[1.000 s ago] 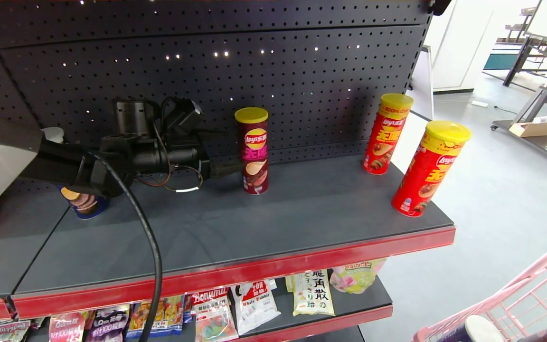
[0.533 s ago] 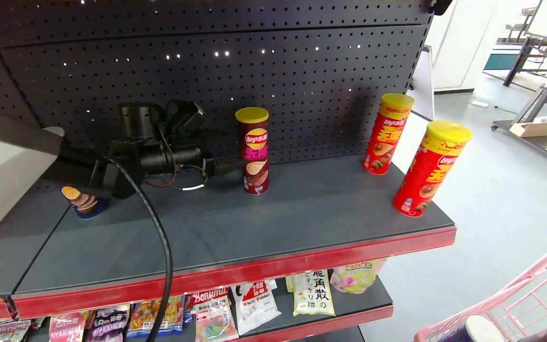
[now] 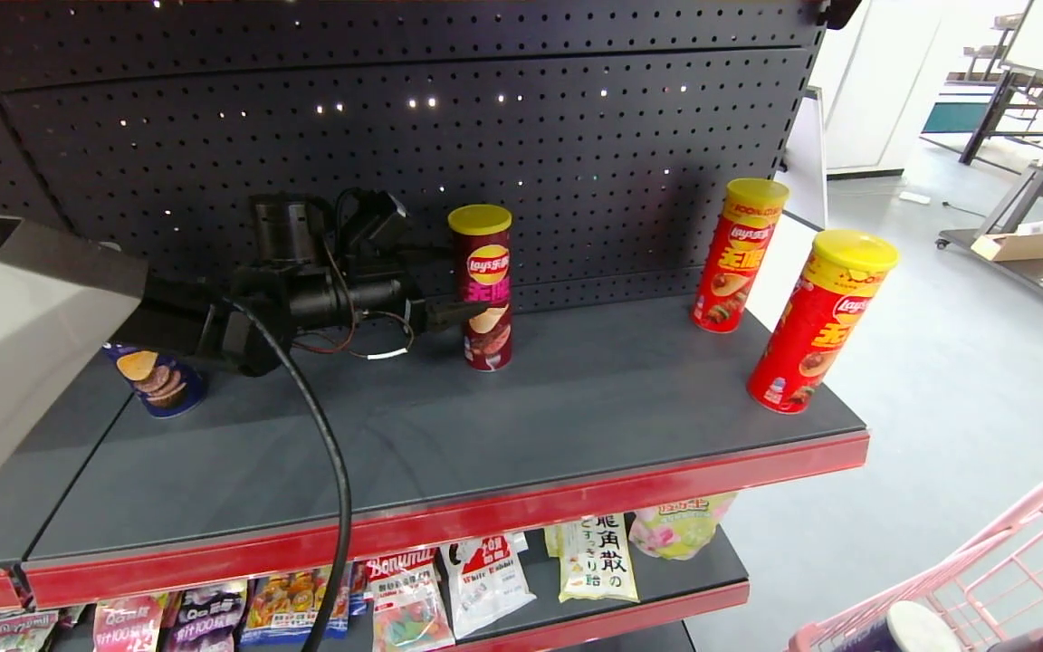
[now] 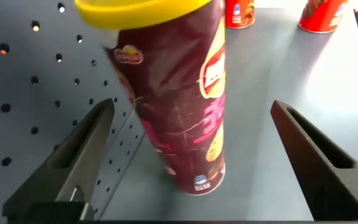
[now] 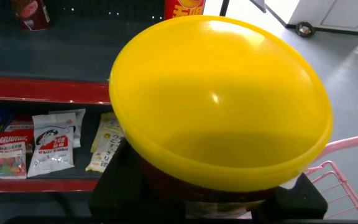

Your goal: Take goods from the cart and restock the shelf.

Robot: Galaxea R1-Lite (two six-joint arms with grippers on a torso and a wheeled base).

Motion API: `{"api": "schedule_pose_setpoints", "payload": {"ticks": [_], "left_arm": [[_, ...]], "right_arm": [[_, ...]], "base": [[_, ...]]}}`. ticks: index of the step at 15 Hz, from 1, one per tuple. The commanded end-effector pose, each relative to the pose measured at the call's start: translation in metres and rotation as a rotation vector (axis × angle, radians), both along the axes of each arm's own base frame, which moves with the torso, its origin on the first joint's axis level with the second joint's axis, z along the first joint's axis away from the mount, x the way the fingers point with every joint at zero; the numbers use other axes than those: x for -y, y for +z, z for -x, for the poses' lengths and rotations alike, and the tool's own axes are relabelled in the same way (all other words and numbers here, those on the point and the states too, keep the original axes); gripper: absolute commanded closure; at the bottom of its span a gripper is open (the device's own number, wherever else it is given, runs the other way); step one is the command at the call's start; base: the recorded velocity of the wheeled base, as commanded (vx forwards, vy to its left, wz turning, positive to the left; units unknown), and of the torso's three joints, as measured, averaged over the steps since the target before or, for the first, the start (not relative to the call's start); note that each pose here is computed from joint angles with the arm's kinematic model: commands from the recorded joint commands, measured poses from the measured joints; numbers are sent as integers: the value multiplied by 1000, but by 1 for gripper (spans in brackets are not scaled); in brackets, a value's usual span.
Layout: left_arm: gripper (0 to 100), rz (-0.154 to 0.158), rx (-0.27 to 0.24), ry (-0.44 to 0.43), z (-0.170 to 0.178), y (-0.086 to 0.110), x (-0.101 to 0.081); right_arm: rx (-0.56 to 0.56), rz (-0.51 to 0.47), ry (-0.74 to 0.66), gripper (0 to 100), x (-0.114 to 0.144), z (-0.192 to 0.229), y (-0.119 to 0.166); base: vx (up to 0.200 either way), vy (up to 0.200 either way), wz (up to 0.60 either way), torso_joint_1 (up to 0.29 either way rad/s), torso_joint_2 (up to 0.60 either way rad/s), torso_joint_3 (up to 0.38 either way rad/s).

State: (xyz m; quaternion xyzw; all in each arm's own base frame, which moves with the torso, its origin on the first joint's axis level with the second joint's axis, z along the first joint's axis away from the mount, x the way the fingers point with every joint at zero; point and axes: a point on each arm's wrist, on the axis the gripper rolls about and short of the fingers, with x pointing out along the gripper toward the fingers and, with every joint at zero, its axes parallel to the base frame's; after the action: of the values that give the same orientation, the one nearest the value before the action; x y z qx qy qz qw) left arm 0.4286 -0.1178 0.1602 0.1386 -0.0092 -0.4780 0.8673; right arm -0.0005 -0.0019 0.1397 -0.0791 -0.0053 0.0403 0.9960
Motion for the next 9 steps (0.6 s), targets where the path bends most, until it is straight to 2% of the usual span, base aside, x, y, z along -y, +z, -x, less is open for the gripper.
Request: {"api": "schedule_pose_setpoints", "payload": {"ticks": [1, 5, 9], "left_arm": [[0, 1, 5, -2, -4, -1, 4], [0, 3, 24, 7, -13, -2, 8], [0, 8, 33, -3, -21, -6, 19]], "right_arm": [[2, 0, 0, 100, 0, 0, 0], [8, -1, 0, 100, 0, 0, 2], [8, -1, -2, 100, 0, 0, 3]], "base": [[0, 0, 0, 0, 0, 0], [0, 0, 0, 0, 0, 0], [0, 0, 0, 0, 0, 0]]}}
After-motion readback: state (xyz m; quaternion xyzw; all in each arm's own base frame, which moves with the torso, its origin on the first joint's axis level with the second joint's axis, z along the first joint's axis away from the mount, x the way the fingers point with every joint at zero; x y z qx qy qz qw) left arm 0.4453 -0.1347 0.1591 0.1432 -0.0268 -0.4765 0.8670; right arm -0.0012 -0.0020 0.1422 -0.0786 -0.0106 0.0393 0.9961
